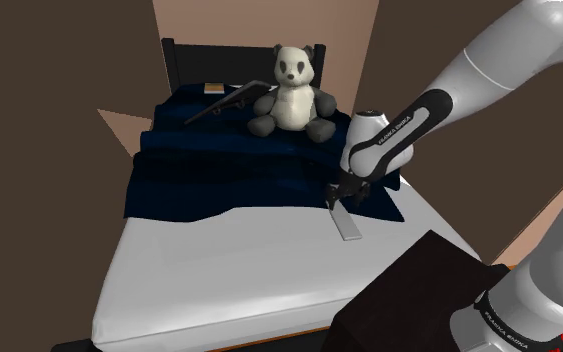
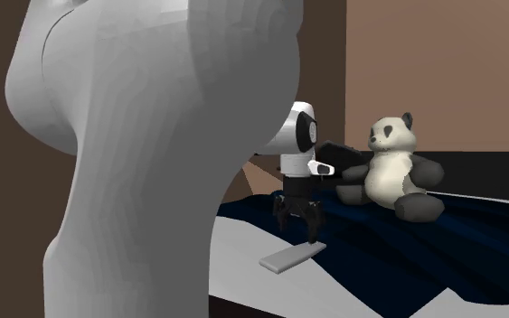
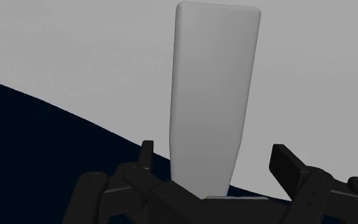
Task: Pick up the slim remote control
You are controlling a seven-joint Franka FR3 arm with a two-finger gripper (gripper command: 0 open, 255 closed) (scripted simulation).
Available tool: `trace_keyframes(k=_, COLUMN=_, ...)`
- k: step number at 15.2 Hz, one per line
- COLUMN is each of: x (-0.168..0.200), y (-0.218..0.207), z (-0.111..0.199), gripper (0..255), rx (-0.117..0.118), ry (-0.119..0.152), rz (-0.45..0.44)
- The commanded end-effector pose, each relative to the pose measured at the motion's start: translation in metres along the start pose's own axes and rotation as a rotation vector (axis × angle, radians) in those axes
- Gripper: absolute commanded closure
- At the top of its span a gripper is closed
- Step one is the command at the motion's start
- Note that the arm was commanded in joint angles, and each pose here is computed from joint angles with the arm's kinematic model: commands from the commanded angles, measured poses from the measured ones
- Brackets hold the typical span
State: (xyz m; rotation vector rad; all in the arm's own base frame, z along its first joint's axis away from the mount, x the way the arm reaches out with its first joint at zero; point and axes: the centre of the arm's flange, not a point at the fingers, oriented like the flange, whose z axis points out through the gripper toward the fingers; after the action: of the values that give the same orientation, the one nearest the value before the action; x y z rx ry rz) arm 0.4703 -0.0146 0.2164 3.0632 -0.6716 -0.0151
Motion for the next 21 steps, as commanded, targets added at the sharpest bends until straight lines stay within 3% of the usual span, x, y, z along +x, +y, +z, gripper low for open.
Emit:
trace_keyframes(k=1, x=0.004, y=-0.001, z=0.013, gripper=0, rx=0.000, ry=0.000, rz=0.011)
trace_keyframes(k=9, x=0.004, y=-0.001, z=0.043, gripper=0, rx=0.000, ry=0.000, rz=0.011)
trace_keyframes(k=10, x=0.004, y=-0.002, z=0.043, gripper=255, rx=0.000, ry=0.000, rz=0.011)
trace_keyframes(k=21, x=0.004, y=-0.001, z=0.032, gripper=255, rx=0.000, ry=0.000, rz=0.011)
